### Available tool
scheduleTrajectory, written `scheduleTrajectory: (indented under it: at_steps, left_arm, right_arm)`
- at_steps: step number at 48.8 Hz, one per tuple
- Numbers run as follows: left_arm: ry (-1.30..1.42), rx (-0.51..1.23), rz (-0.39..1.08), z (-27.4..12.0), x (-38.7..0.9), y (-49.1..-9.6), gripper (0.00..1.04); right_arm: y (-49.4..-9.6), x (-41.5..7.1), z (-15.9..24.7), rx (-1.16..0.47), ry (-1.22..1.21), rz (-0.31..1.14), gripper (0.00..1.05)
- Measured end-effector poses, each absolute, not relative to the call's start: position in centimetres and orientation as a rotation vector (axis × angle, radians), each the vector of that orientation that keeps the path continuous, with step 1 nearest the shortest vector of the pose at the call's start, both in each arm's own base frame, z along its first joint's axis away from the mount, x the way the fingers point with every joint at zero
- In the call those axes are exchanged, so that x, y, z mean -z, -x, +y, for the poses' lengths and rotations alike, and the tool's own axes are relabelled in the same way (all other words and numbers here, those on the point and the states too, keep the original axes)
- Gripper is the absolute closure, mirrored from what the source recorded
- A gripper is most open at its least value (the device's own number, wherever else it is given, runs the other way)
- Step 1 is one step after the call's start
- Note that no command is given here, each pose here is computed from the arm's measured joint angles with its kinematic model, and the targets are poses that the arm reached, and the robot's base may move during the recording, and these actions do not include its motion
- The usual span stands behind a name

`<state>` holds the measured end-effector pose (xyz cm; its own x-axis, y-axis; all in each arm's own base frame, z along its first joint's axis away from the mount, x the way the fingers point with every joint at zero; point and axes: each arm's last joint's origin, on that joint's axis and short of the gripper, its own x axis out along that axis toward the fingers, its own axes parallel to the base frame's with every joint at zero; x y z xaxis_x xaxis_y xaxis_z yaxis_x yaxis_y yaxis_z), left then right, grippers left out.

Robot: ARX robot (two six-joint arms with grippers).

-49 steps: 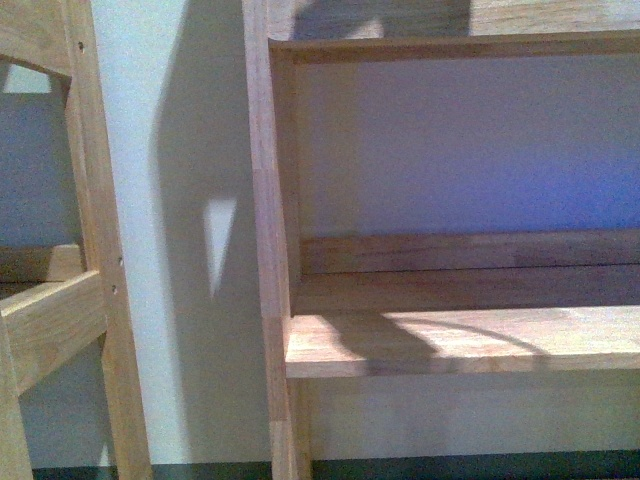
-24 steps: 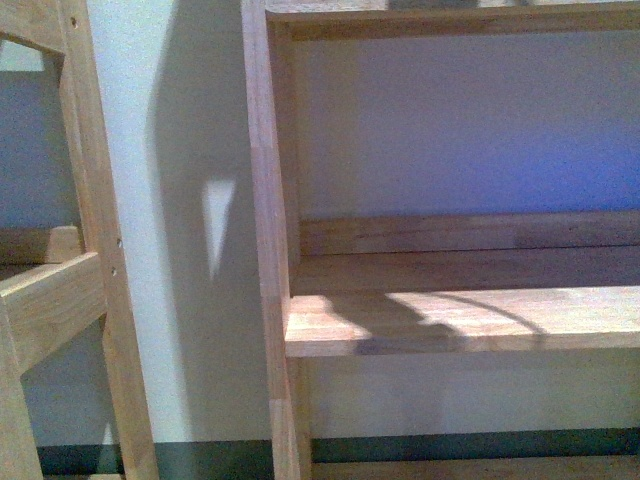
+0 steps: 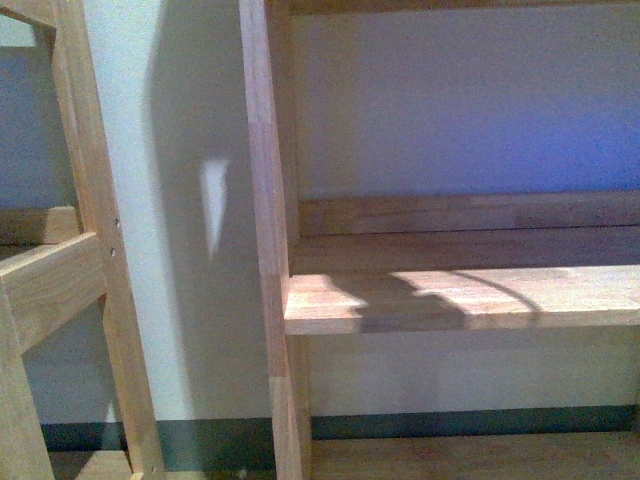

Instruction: Put away toys

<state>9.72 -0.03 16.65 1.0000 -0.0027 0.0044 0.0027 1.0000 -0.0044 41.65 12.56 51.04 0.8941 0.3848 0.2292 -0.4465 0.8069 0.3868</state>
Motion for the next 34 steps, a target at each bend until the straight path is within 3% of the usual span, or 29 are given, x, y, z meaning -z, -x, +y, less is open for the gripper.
scheduleTrajectory:
  at_steps: [20,34]
  left_arm:
    - [0.004,0.003,-0.004,0.0,-16.7,-9.7,0.06]
    - [0.004,0.003,-0.004,0.0,-16.7,-9.7,0.06]
  right_arm:
    - [-42.2,-51.0,14.1,-0.513,-0.479,-0.133,0.97]
    - [-41.7,-51.0,14.7,-0.512,-0.472,-0.137,0.56]
